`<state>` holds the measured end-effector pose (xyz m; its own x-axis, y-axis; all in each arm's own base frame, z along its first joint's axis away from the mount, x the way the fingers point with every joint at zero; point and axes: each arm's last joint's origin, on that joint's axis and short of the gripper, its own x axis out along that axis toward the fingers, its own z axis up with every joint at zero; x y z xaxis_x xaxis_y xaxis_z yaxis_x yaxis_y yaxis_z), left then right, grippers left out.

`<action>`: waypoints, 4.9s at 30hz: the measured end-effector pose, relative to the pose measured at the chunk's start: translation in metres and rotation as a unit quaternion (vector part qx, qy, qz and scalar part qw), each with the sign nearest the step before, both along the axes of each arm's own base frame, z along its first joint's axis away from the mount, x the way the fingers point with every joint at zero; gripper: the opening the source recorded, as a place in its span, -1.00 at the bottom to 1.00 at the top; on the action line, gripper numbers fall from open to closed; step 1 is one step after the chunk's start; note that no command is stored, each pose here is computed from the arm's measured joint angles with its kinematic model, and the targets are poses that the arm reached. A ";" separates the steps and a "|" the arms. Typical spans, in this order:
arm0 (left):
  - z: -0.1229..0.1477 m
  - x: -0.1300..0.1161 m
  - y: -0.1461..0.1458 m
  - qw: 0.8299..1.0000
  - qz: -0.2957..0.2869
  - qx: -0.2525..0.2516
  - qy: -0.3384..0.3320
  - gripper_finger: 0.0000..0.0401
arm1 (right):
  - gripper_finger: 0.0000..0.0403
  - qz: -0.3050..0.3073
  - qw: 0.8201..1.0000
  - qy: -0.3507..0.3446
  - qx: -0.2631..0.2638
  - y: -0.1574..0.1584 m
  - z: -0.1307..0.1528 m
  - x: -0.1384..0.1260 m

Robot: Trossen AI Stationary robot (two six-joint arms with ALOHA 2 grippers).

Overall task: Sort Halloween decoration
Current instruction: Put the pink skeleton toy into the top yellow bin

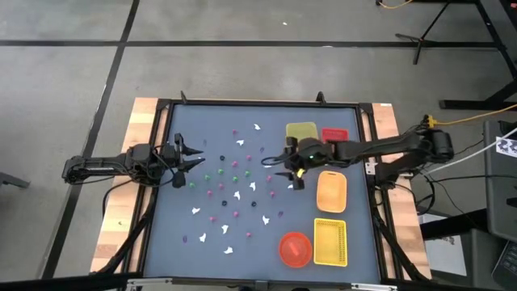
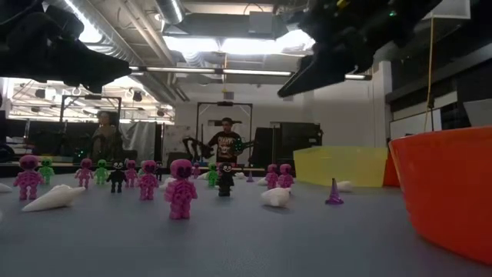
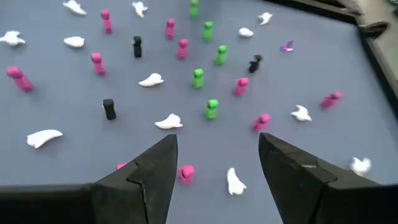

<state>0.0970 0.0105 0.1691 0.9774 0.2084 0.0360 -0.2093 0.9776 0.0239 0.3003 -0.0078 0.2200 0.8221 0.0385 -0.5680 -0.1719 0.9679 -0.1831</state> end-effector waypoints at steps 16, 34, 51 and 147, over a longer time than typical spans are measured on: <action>0.000 0.000 0.000 1.000 0.000 0.000 0.000 -0.41 | 0.12 0.031 0.997 0.072 0.005 0.001 -0.044 0.023; 0.000 0.000 0.000 1.000 0.001 0.000 0.000 -0.41 | 0.12 0.031 0.995 0.091 0.006 0.000 -0.078 0.036; 0.000 0.000 0.000 1.000 0.001 0.000 0.000 -0.41 | 0.12 0.034 0.994 0.103 -0.007 0.000 -0.092 0.040; 0.000 0.000 0.001 1.000 0.014 0.000 -0.001 -0.41 | -0.80 -0.048 0.929 0.346 -0.125 -0.010 0.040 0.038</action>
<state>0.0968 0.0113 0.1692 0.9712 0.2354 0.0371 -0.2363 0.9714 0.0230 0.3378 -0.0174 0.2597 0.2488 -0.2195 -0.9433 -0.2478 0.9271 -0.2811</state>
